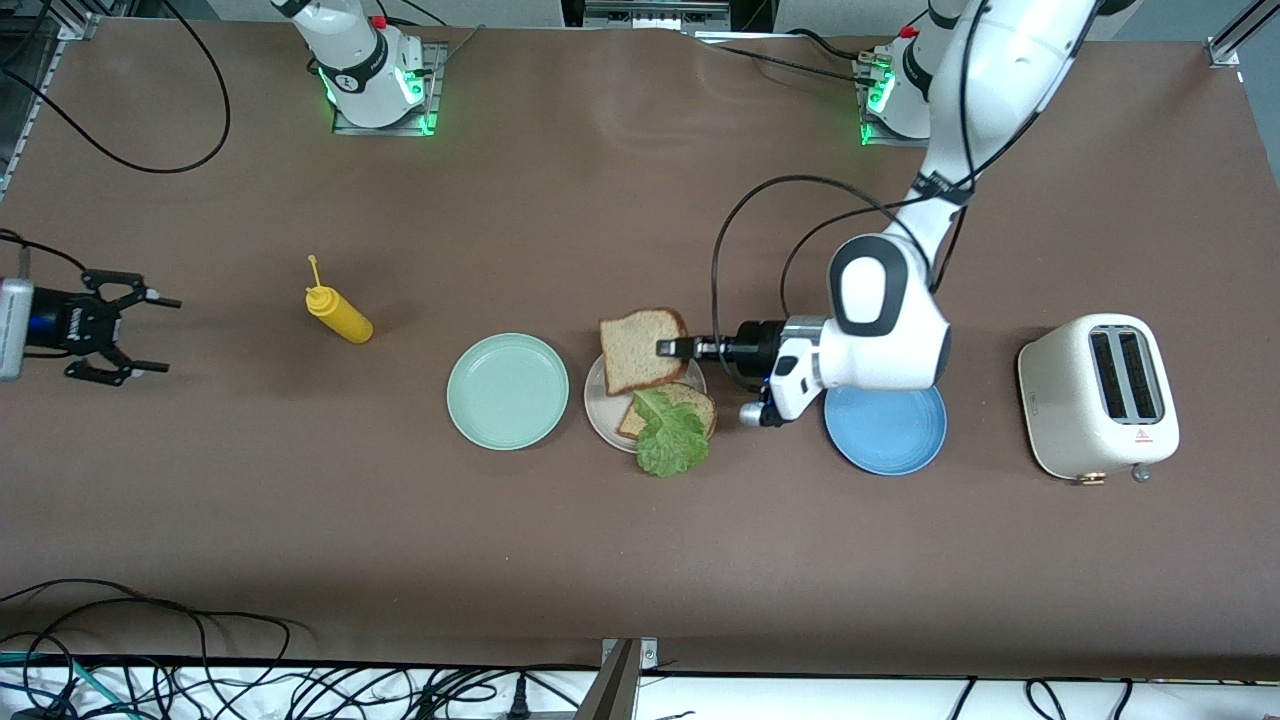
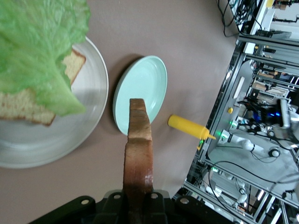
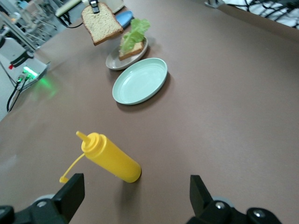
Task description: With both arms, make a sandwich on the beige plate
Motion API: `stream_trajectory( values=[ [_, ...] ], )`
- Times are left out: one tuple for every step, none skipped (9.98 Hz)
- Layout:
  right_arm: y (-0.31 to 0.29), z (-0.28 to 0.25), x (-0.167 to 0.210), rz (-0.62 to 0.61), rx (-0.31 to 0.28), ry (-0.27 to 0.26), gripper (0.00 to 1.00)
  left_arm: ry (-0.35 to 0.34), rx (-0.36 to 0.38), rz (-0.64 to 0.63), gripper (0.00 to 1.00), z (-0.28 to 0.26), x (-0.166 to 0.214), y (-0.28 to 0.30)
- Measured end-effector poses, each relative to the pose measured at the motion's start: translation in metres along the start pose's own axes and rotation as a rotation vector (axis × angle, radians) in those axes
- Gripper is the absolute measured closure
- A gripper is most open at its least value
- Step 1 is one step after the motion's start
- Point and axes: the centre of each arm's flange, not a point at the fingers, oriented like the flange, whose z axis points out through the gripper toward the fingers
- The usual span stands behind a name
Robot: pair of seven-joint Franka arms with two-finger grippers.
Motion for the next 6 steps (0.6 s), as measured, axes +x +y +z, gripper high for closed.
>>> stream_trajectory(
  values=[
    [-0.002, -0.008, 0.025, 0.049, -0.013, -0.053, 0.0, 0.013, 0.005, -0.009, 0.91, 0.004, 0.008, -0.01],
    [-0.005, -0.012, 0.048, 0.096, -0.026, -0.111, 0.0, 0.017, 0.011, -0.015, 0.91, 0.006, 0.014, -0.021],
    [-0.009, -0.012, 0.074, 0.148, -0.045, -0.172, 0.0, 0.021, 0.017, -0.015, 0.91, 0.006, 0.019, -0.03],
    [-0.016, -0.011, 0.103, 0.2, -0.077, -0.226, 0.0, 0.029, 0.022, -0.022, 0.91, 0.007, 0.022, -0.038],
    [-0.024, -0.012, 0.13, 0.257, -0.115, -0.267, 0.0, 0.042, 0.029, -0.028, 0.91, 0.009, 0.025, -0.044],
    [-0.029, -0.011, 0.15, 0.312, -0.152, -0.302, 0.0, 0.046, 0.035, -0.027, 0.91, 0.013, 0.027, -0.051]
  ],
)
